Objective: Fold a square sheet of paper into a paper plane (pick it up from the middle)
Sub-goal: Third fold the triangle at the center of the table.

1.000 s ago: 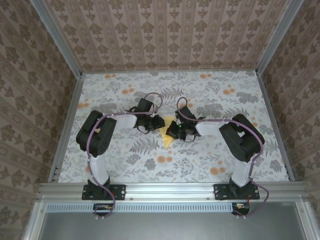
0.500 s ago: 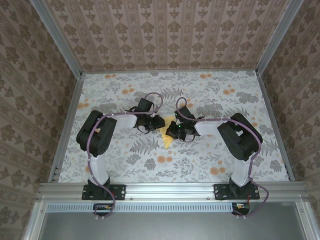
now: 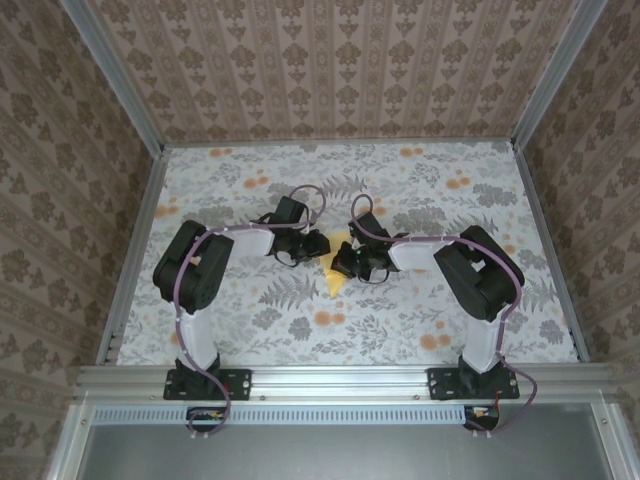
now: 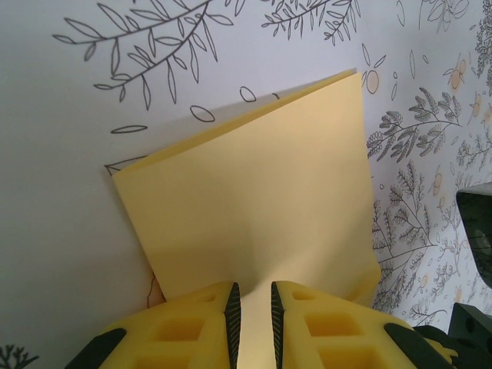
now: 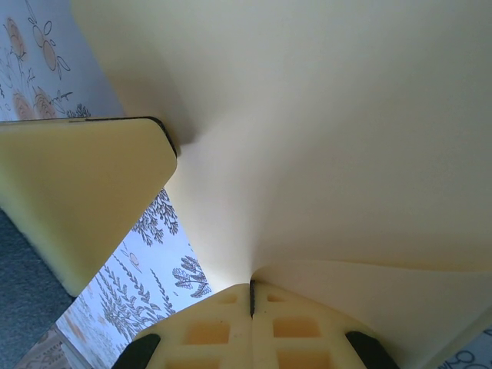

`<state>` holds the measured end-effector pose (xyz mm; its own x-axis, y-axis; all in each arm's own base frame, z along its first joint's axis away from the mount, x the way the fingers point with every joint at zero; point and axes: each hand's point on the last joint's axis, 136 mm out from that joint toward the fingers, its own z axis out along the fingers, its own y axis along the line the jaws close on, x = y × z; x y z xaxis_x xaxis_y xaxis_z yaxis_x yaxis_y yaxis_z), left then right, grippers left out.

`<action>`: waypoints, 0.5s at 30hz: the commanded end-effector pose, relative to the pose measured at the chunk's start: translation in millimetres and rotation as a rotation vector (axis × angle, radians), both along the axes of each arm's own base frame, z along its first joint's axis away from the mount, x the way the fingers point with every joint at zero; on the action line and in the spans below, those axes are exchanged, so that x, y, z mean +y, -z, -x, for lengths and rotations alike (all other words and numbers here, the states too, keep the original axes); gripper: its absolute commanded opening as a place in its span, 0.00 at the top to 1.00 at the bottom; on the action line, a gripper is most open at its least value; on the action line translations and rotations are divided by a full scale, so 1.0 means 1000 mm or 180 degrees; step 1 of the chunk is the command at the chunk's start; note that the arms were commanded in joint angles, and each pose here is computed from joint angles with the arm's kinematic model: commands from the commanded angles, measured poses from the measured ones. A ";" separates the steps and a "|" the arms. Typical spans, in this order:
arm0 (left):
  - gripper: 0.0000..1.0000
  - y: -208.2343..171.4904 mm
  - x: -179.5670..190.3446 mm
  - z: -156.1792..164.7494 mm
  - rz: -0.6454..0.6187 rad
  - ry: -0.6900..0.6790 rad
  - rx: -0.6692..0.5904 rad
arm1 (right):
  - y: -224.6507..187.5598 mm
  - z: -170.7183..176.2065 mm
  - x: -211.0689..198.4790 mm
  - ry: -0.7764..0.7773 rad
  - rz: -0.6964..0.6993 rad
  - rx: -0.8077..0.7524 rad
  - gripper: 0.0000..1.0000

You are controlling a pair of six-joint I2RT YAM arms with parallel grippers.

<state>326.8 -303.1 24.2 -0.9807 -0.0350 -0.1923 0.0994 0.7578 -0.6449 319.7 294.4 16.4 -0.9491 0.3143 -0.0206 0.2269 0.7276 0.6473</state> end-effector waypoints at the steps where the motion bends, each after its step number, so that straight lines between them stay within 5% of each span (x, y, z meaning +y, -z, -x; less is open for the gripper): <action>1: 0.77 0.025 0.008 0.015 -0.0226 0.0056 0.0199 | 0.005 -0.002 -0.006 0.0040 0.0176 -0.0006 1.00; 15: 0.77 0.026 0.009 0.015 -0.0239 0.0049 0.0204 | 0.006 0.003 -0.016 0.0100 0.0290 -0.0005 1.00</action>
<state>326.8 -303.1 24.1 -0.9807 -0.0352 -0.1925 0.0994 0.7580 -0.6446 321.3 291.3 16.5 -0.9451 0.3245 -0.0384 0.2285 0.7404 0.6321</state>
